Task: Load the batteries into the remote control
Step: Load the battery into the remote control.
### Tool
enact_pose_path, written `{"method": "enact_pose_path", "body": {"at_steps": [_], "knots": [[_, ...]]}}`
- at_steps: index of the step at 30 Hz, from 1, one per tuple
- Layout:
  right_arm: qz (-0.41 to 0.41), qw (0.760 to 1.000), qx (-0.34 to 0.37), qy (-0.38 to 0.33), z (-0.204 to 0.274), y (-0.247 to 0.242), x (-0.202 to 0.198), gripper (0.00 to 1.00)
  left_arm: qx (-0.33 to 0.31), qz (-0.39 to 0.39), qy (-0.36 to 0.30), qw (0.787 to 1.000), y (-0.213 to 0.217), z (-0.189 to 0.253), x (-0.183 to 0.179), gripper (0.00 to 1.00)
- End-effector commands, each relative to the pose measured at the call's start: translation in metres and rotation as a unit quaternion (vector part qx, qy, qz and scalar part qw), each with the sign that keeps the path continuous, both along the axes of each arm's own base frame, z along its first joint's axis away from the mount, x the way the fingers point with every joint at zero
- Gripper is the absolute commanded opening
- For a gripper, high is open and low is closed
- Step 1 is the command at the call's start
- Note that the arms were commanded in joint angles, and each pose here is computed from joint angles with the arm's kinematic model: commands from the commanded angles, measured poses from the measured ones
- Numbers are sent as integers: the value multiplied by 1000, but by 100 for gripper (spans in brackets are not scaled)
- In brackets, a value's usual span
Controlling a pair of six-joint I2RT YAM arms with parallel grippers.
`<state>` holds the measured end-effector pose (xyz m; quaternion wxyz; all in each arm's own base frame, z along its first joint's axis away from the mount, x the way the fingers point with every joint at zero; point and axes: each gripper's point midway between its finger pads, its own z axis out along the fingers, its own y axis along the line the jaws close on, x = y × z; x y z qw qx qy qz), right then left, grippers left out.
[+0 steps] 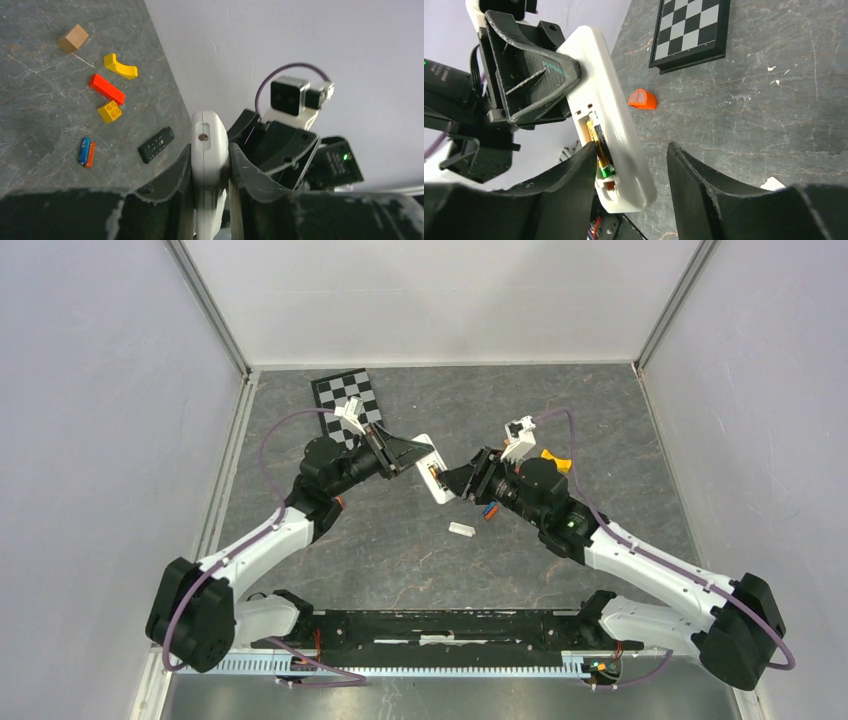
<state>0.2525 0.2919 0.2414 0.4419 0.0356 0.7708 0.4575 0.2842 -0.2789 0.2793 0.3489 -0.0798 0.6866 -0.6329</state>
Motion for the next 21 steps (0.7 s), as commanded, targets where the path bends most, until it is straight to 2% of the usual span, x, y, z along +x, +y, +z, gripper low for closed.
{"method": "enact_pose_path", "body": {"at_steps": [1,5,8,12,15,18,21], "knots": [[-1,996,-42,-73,14,-15,3,58,34,-77,-152,985,-5,46,-42,2],[62,982,-1,-179,64,-8,-20,64,46,-99,-196,974,-1,47,-60,2],[82,972,-5,-220,78,-11,-30,69,53,-110,-219,968,1,48,-68,2],[102,965,-39,-237,71,-9,-32,74,52,-131,-240,961,0,55,-77,2],[157,951,-52,-261,68,2,-44,79,48,-146,-244,957,-2,59,-82,2],[210,938,-63,-269,62,14,-53,78,43,-154,-245,956,-2,63,-85,2],[223,935,-68,-268,57,17,-55,74,33,-163,-248,954,-2,67,-89,2]]}}
